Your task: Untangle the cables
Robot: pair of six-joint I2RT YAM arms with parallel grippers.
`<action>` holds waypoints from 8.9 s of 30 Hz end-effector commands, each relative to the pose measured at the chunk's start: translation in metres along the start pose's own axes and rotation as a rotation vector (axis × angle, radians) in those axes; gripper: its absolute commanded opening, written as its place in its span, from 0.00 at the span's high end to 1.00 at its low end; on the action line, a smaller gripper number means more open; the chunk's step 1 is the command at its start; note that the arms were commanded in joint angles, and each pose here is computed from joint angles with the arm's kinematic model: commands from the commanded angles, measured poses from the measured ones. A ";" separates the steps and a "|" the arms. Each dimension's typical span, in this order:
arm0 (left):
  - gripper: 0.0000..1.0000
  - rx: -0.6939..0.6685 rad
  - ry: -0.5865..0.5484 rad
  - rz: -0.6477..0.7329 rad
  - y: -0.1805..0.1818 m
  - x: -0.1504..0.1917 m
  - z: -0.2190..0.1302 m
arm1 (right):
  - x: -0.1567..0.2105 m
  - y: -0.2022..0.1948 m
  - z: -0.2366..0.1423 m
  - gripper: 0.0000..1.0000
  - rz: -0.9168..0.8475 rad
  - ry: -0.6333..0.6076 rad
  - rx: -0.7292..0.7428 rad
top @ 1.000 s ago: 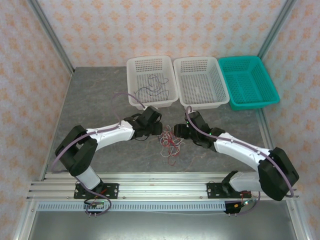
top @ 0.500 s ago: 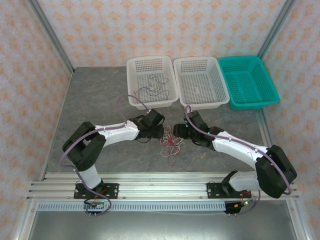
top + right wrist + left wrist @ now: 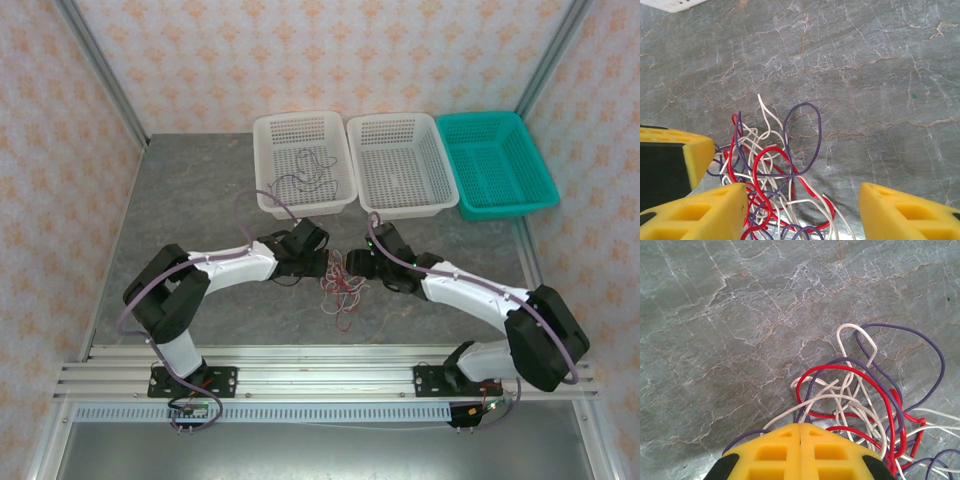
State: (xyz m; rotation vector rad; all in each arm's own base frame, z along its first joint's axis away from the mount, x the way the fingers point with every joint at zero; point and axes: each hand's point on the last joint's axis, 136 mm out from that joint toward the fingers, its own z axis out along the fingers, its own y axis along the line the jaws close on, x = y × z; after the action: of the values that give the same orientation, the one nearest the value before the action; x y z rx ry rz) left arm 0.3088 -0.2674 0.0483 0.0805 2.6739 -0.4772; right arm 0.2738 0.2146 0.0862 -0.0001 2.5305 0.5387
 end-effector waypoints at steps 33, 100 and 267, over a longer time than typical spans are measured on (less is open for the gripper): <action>1.00 -0.014 -0.348 -0.462 0.142 -0.050 -0.150 | 0.005 -0.161 -0.040 1.00 0.446 -0.143 0.575; 1.00 -0.376 -0.312 -0.725 0.275 0.019 -0.156 | -0.014 -0.137 -0.026 1.00 0.136 -0.194 0.393; 0.38 0.457 -0.583 0.697 -0.159 -0.015 -0.077 | -0.101 -0.032 -0.063 1.00 0.255 -0.302 -0.148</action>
State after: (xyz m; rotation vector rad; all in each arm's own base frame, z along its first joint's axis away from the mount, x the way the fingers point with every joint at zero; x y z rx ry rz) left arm 0.2597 -0.3607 0.1322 0.8642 1.9259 -0.6243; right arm 0.3290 0.1455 0.1551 0.3577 2.2419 0.7374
